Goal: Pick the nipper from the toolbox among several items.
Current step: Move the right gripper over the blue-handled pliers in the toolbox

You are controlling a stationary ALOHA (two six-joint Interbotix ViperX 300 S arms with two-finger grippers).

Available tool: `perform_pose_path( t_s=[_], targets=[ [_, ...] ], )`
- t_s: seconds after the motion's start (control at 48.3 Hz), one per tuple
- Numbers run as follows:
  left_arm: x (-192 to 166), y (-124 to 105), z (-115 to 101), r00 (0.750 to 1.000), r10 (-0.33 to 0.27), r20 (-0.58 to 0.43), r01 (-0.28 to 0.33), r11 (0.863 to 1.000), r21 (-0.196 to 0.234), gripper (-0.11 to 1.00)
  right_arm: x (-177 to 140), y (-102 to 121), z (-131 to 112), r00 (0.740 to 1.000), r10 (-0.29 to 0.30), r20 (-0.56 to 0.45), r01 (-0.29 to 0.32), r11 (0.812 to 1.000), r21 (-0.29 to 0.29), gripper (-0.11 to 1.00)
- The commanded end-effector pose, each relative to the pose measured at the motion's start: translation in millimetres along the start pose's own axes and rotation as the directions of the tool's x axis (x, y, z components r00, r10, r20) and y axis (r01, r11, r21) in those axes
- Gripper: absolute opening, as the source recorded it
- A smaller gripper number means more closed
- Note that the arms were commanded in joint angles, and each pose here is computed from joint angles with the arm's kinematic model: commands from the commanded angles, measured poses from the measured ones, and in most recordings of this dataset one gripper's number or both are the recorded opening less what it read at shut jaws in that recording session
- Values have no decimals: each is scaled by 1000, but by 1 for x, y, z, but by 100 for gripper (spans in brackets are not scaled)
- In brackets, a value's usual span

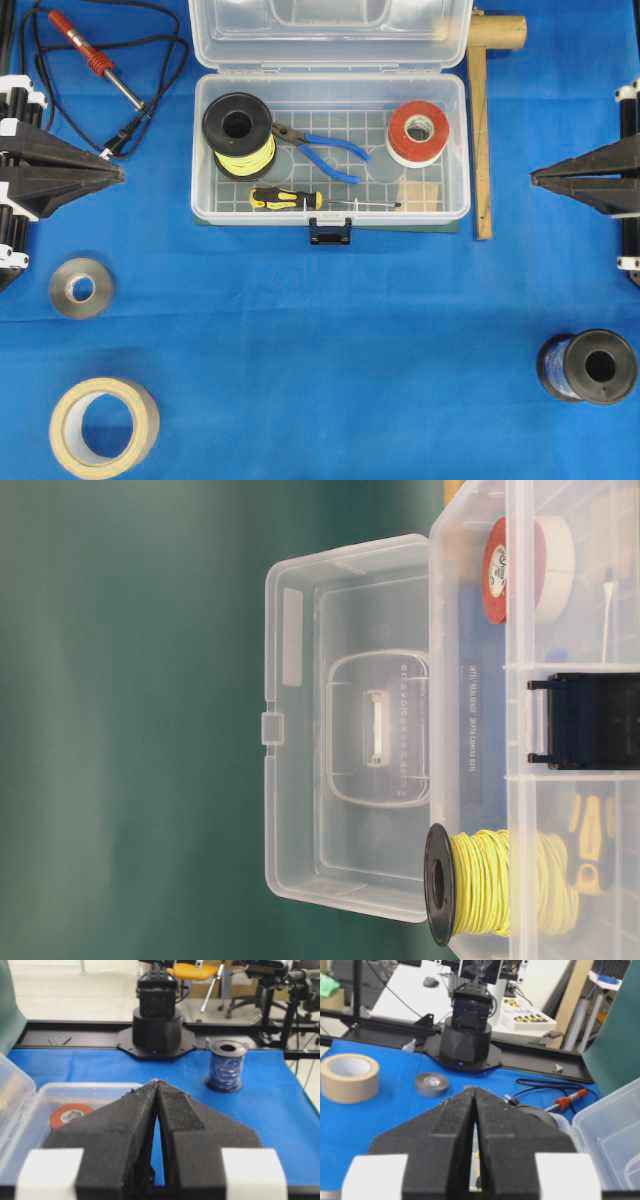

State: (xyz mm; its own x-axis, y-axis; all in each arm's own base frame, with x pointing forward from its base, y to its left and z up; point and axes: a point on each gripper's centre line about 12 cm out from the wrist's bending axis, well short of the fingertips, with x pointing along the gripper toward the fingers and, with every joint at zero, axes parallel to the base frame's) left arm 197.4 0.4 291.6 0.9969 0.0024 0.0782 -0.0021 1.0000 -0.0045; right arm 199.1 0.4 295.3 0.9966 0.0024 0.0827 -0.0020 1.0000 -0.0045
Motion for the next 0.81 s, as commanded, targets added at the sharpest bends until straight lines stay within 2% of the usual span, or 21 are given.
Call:
perform_pose_path(
  t_s=[0.0,0.145,0.311,0.373,0.559,0.663,0.767,0.787],
  targets=[
    [4,0,10,1000,6,29,-5,999,-34,0,4,-1,5,1000,-5,9,5,1000,15,0],
    [5,0,11,999,6,35,-5,999,-34,0,23,-8,1,990,-34,-138,37,999,18,0],
    [5,0,10,999,6,35,-5,1000,-30,0,58,-26,0,949,-97,-299,112,993,36,0],
    [5,0,10,999,6,34,-5,1000,-30,0,72,-34,-4,924,-119,-364,140,990,31,0],
    [5,0,10,999,6,40,-5,999,-34,0,122,-66,-26,818,-175,-548,221,975,19,2],
    [5,0,10,999,6,38,-5,999,-34,0,146,-86,-43,745,-194,-638,258,966,8,21],
    [5,0,10,999,7,37,-5,999,-37,0,167,-102,-58,672,-202,-712,278,960,-10,53],
    [5,0,10,999,6,37,-5,999,-36,0,173,-107,-63,651,-204,-731,281,960,-18,58]
  ],
)
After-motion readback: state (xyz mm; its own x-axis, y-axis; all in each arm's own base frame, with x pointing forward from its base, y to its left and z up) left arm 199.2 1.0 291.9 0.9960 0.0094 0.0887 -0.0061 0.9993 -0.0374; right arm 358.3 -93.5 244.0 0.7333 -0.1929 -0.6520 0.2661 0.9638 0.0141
